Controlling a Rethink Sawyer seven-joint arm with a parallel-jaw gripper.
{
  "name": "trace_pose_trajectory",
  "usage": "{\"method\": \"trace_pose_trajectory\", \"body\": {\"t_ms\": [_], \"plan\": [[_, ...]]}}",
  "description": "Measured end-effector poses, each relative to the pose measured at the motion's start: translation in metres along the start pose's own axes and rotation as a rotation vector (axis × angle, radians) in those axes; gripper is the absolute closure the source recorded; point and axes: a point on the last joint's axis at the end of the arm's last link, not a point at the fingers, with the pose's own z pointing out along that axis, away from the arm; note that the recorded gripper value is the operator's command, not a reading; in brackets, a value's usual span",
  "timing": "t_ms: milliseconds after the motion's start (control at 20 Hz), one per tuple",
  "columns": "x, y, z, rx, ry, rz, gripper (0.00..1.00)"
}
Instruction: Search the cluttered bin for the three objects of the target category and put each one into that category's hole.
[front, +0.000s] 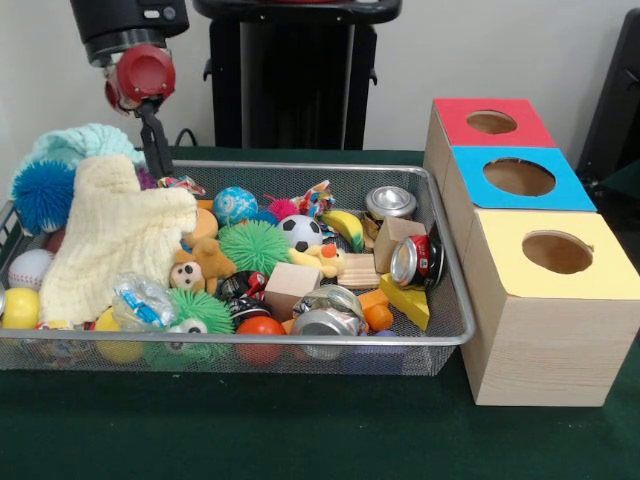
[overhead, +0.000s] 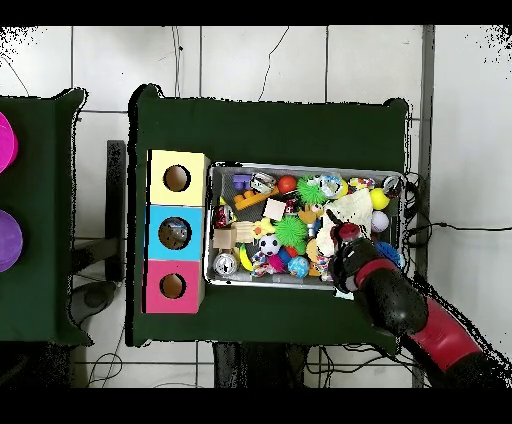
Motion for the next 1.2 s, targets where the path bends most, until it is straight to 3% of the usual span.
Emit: {"method": "trace_pose_trajectory", "body": {"t_ms": [100, 150, 450, 700, 950, 1200], "plan": [[-0.005, -0.003, -0.002, -0.014, -0.036, -0.007, 0.00], [-0.013, -0.007, -0.006, -0.039, -0.093, -0.018, 0.00], [-0.040, -0.030, -0.019, -0.102, -0.236, -0.033, 0.00], [-0.047, -0.064, -0.022, -0.116, -0.251, -0.015, 0.00], [-0.038, -0.088, -0.014, -0.133, -0.225, -0.002, 0.00], [-0.018, -0.094, 0.000, -0.183, -0.181, -0.067, 0.00]]}}
